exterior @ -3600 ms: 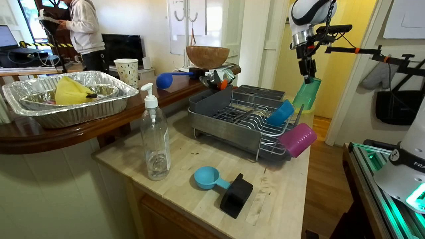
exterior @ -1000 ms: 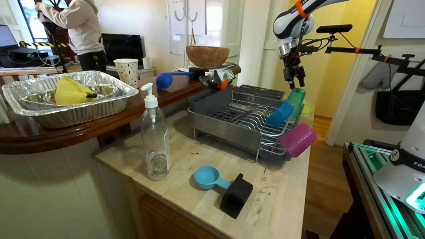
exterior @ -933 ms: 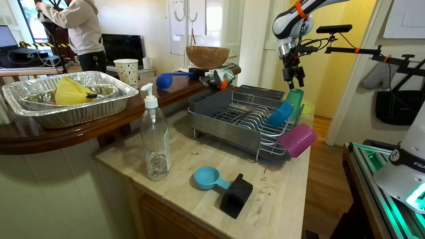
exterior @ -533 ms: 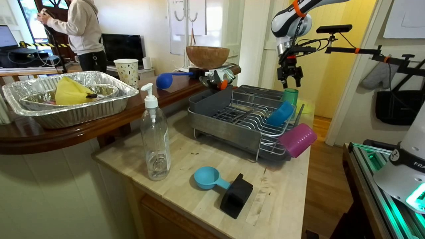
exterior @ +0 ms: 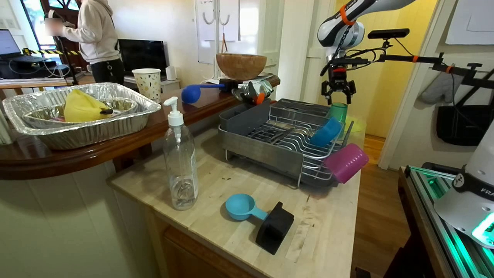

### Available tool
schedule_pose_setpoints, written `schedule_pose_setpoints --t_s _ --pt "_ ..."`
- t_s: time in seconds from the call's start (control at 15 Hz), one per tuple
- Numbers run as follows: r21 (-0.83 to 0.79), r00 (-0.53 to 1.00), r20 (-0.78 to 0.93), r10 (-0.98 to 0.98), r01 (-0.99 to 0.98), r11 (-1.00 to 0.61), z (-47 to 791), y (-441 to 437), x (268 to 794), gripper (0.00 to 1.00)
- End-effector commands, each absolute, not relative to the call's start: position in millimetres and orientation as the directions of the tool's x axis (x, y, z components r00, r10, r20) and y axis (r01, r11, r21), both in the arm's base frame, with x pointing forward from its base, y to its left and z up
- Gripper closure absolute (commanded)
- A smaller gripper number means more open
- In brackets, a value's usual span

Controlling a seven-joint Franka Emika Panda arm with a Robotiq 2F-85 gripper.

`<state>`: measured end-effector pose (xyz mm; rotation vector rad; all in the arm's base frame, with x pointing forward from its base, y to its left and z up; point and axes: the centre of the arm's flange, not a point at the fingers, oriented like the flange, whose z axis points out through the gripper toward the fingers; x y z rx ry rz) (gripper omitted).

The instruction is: Place the green cup between the drying rack and the cutlery rack and place it right side up

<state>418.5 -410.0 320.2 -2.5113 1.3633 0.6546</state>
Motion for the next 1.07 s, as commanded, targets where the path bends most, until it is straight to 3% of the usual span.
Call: schedule_pose_setpoints --t_s 0.0,0.4,1.0 --pt "0.014 0.378 -0.511 -0.772 -0.895 -0.447 308 -427 422 0.00" --pt "0.008 0.273 -0.537 -0.798 -0.944 -0.329 292 -430 434 0.00" --pt "0.059 0.276 -0.651 -0.707 -0.910 -0.410 269 -413 442 0.00"
